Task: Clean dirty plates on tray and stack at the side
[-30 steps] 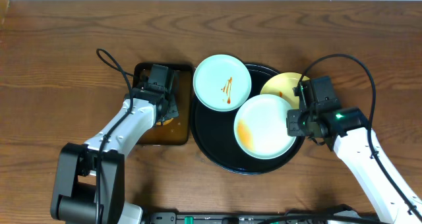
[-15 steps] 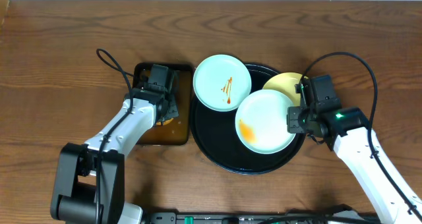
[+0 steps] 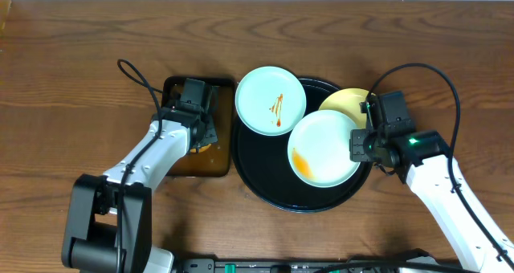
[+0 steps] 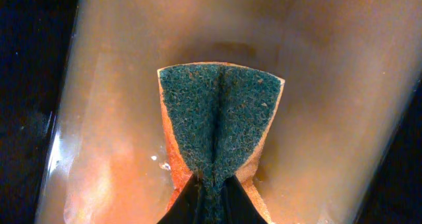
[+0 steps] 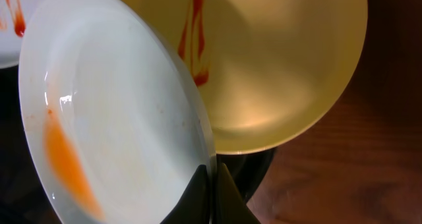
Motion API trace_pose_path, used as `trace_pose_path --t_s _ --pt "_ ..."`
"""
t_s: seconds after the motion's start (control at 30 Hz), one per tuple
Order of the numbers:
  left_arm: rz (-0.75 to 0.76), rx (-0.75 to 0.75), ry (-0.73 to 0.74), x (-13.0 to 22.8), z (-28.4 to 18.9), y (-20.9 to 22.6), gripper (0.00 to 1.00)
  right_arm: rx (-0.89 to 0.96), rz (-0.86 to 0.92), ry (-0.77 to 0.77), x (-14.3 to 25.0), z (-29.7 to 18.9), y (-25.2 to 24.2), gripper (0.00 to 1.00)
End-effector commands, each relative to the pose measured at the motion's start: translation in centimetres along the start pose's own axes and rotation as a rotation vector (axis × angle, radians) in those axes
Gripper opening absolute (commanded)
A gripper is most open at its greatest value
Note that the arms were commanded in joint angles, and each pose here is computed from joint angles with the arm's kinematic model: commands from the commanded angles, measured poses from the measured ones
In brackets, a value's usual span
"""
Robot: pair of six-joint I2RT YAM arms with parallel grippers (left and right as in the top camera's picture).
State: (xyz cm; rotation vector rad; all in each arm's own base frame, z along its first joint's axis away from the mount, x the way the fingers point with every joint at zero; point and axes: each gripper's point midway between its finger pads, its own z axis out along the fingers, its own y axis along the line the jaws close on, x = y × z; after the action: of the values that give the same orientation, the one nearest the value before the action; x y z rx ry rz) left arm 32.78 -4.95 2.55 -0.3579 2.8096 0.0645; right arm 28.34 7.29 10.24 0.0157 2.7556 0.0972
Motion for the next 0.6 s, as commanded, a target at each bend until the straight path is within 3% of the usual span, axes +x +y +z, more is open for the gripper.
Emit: trace_pose_path --t_s 0.0,0.23,0.57 --pt "0.004 -0.008 0.003 0.1 0.2 0.2 0.07 0.002 -0.003 -0.009 -0.4 -0.3 0.4 0.01" --pt "0.004 -0.008 0.003 0.1 0.2 0.2 0.08 0.045 -0.075 -0.013 -0.4 -0.5 -0.3 0.01" --pt "0.004 -0.008 0.002 0.0 0.2 0.2 0.08 0.226 -0.221 -0.235 -3.2 -3.6 0.3 0.01"
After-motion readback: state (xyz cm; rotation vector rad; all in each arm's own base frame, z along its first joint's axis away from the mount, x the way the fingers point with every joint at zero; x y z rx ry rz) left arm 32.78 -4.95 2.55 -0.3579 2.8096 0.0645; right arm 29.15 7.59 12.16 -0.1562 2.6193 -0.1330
